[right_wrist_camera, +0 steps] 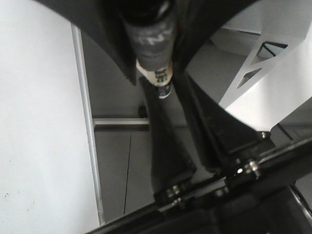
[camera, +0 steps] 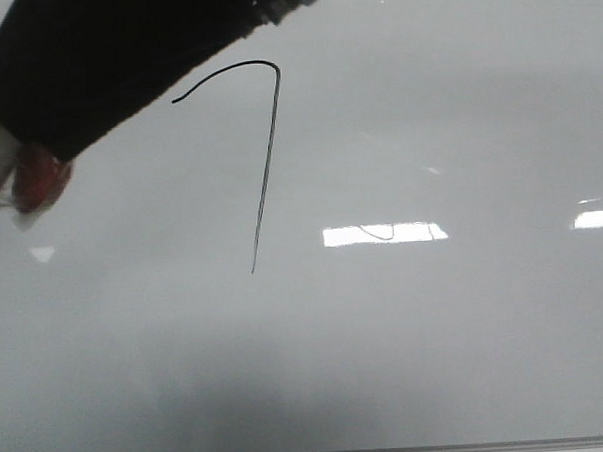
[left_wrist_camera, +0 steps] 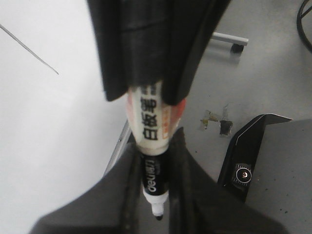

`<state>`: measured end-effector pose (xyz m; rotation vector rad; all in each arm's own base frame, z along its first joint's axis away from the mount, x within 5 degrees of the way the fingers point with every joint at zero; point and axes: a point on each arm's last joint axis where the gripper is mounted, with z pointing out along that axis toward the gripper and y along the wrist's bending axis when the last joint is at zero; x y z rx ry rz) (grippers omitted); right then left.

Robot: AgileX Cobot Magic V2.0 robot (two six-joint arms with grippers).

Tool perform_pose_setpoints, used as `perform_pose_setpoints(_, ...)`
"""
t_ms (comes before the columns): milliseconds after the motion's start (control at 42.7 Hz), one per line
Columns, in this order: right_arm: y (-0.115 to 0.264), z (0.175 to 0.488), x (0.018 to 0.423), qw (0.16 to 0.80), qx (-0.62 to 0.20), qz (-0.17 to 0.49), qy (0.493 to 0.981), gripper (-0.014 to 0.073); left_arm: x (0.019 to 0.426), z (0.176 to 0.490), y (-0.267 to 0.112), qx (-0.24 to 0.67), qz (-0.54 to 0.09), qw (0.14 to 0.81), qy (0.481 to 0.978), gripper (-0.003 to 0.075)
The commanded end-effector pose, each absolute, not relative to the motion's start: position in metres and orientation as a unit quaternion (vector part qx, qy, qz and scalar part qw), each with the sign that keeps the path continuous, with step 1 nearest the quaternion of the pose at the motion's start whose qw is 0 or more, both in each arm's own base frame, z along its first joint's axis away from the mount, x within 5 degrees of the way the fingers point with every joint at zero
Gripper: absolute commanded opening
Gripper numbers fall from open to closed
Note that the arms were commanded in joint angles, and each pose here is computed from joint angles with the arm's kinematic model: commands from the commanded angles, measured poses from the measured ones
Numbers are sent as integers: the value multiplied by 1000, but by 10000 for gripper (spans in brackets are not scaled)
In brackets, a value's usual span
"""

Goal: Write number 7 on whiteboard

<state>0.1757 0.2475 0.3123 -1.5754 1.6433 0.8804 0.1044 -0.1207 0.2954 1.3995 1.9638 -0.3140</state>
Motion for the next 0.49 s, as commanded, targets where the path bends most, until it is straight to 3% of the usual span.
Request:
perform_pose_setpoints(0,247,340,173,385,-578,367,619,436,108,310,-125,518,-137,386,751,-20)
perform_pose_setpoints(70,247,340,173,387,-577,365,620,555,108,310,-125,518,-137,386,751,-20)
perform_pose_setpoints(141,247,340,173,388,-576,365,620,610,108,310,-125,517,-137,389,750,-20)
perform_pose_setpoints(304,246,341,175,399,-569,358,623,613,109,311,-126,515,-138,396,748,-20)
perform_pose_setpoints(468,231,360,184,463,-531,325,631,613,111,311,-124,505,-135,397,754,-20)
